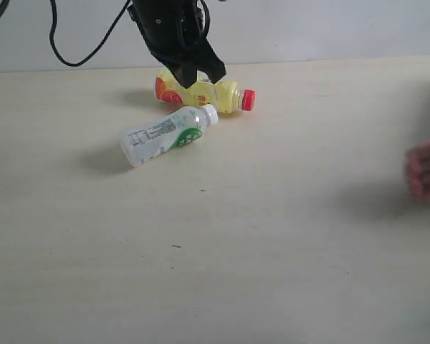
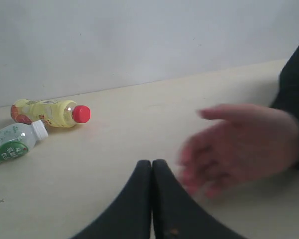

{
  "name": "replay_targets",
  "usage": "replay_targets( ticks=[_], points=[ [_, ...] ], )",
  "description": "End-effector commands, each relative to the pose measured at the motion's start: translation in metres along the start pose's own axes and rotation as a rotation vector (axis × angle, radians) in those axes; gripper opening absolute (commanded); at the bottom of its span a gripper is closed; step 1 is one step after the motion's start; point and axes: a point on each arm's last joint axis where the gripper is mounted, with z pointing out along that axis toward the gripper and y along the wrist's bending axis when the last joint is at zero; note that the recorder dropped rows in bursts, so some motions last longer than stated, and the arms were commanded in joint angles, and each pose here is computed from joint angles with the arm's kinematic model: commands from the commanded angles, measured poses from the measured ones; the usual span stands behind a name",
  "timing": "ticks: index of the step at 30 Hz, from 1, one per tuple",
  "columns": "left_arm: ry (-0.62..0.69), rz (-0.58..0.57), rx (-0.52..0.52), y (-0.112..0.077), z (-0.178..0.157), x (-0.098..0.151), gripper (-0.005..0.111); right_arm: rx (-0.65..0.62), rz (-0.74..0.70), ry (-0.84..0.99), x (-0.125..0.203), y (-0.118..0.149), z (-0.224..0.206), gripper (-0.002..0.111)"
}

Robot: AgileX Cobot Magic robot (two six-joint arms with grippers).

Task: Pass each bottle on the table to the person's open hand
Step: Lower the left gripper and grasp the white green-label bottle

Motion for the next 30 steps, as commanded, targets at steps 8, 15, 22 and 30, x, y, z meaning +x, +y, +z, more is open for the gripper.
replay_targets(
  ticks=[8,15,22,30],
  points=[
    [0.051,-0.062,-0.052,0.029,0.018,0.01,0.006,0.002,0.0,-0.008,0.001,0.0,0.0,0.0],
    [0.085,-0.138,-0.049,0.052,0.034,0.021,0.06,0.002,0.0,-0.008,0.001,0.0,0.0,0.0],
    [0.131,-0.129,-0.003,0.048,0.062,0.023,0.089,0.002,0.0,-0.008,0.001,0.0,0.0,0.0],
    [0.184,-0.079,0.02,0.046,0.092,0.028,0.087,0.002,0.0,-0.008,0.001,0.0,0.0,0.0]
  ],
)
